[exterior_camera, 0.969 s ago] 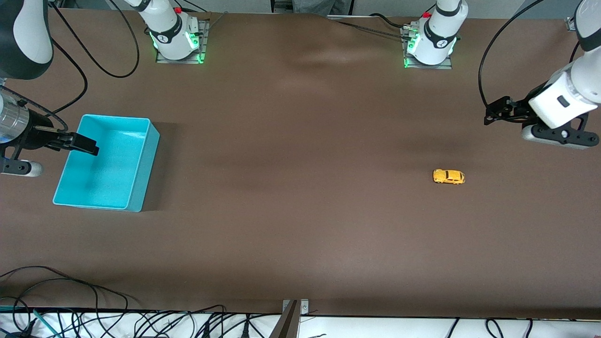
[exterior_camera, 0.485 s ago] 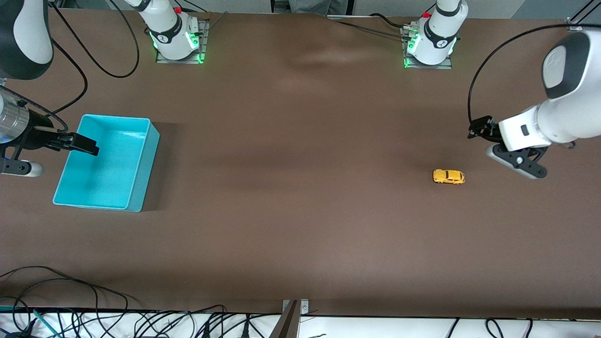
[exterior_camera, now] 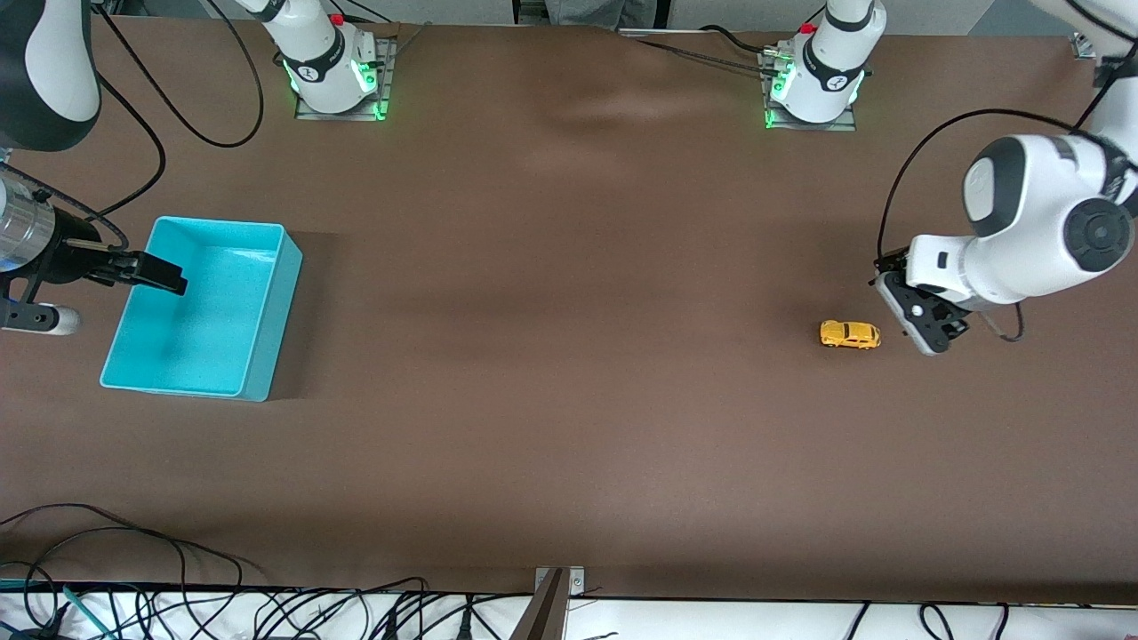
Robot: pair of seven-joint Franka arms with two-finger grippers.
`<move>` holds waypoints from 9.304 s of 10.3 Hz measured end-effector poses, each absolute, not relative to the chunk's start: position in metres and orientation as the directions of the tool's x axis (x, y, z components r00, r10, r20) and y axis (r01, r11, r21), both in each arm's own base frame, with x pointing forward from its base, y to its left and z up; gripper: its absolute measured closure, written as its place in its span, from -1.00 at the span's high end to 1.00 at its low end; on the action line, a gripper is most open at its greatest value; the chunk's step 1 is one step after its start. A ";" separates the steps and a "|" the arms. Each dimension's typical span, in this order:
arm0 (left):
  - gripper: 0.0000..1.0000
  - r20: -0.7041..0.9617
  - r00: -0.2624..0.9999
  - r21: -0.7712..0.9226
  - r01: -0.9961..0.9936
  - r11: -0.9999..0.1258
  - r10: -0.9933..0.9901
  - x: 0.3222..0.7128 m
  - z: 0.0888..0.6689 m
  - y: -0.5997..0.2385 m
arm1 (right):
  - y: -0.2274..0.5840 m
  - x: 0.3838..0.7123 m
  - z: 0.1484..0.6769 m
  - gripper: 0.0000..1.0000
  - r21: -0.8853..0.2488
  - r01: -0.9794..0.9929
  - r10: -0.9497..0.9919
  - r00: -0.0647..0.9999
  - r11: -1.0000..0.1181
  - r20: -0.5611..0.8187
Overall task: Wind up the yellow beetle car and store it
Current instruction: 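Lower the left gripper onto the yellow beetle car and grip it, then press the car down and drag it backward with the left gripper, then release the car with the left gripper and lift away, then reach the right gripper to the car while the left gripper retracts, then grasp the car with the right gripper and carry it over the bin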
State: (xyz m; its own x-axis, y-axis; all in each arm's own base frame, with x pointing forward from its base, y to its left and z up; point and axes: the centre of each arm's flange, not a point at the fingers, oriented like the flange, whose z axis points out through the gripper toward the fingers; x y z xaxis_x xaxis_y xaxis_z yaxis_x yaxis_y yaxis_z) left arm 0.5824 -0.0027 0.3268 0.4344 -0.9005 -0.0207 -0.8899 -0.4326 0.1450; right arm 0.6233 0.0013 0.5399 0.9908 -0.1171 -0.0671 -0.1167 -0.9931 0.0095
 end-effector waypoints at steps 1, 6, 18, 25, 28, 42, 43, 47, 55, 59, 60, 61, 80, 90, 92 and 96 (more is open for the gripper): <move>1.00 -0.009 0.363 0.145 -0.921 -0.361 -0.932 0.581 0.301 -0.002 | 0.001 0.623 0.540 1.00 0.010 -0.117 -0.117 0.991 -0.993 -0.067; 1.00 -0.060 0.100 0.059 -0.993 -0.103 -0.993 0.565 0.206 -0.001 | 0.001 0.623 0.540 1.00 0.010 -0.118 -0.118 0.991 -0.993 -0.067; -0.09 -0.078 0.005 0.034 -0.999 -0.008 -0.997 0.554 0.178 -0.002 | 0.000 0.624 0.540 1.00 0.009 -0.119 -0.119 0.991 -0.993 -0.064; -0.09 -0.075 -0.021 0.040 -0.999 0.018 -0.997 0.555 0.178 0.047 | 0.000 0.624 0.540 1.00 0.009 -0.119 -0.119 0.991 -0.993 -0.063; -0.09 -0.072 -0.047 0.038 -0.998 0.044 -0.996 0.556 0.178 0.105 | 0.000 0.624 0.540 1.00 0.009 -0.120 -0.120 0.991 -0.993 -0.063; 0.53 -0.065 -0.020 0.068 -0.998 0.015 -0.998 0.550 0.180 0.227 | -0.001 0.624 0.540 1.00 0.009 -0.121 -0.121 0.991 -0.993 -0.062; 0.79 -0.053 -0.009 0.109 -0.994 0.003 -0.999 0.557 0.190 0.231 | -0.001 0.624 0.540 1.00 0.009 -0.121 -0.121 0.991 -0.993 -0.062; 1.00 -0.041 -0.013 0.151 -0.989 0.007 -0.999 0.588 0.236 0.227 | -0.001 0.624 0.540 1.00 0.001 -0.123 -0.122 0.991 -0.992 -0.062; 1.00 -0.041 0.063 0.195 -0.978 -0.069 -0.997 0.647 0.311 0.130 | -0.001 0.624 0.540 1.00 0.000 -0.125 -0.124 0.990 -0.992 -0.062; 1.00 -0.069 0.119 0.223 -0.966 -0.131 -0.991 0.654 0.326 0.098 | -0.001 0.624 0.540 1.00 0.000 -0.125 -0.125 0.990 -0.992 -0.062; 1.00 -0.076 0.144 0.221 -0.963 -0.157 -0.987 0.655 0.330 0.095 | -0.001 0.624 0.540 1.00 0.000 -0.125 -0.125 0.990 -0.992 -0.062; 1.00 -0.088 0.179 0.219 -0.956 -0.194 -0.980 0.656 0.339 0.092 | -0.001 0.624 0.540 1.00 0.000 -0.125 -0.125 0.990 -0.992 -0.062; 1.00 -0.013 0.983 0.014 -0.184 -0.983 -0.184 0.556 0.579 -0.059 | 0.066 0.643 0.302 1.00 -0.045 0.977 0.978 0.209 -0.210 -0.025; 1.00 -0.060 0.995 0.028 -0.077 -0.997 -0.079 0.552 0.577 -0.048 | 0.092 0.605 0.204 0.99 -0.021 0.998 0.998 0.054 -0.054 -0.015; 1.00 -0.152 0.985 0.028 -0.077 -0.997 -0.081 0.540 0.578 -0.049 | 0.092 0.605 0.201 0.70 -0.020 0.998 0.999 0.053 -0.053 -0.015; 1.00 -0.157 0.984 0.028 -0.077 -0.997 -0.081 0.543 0.589 -0.049 | 0.092 0.607 0.205 -0.16 -0.011 0.999 0.999 0.050 -0.050 -0.013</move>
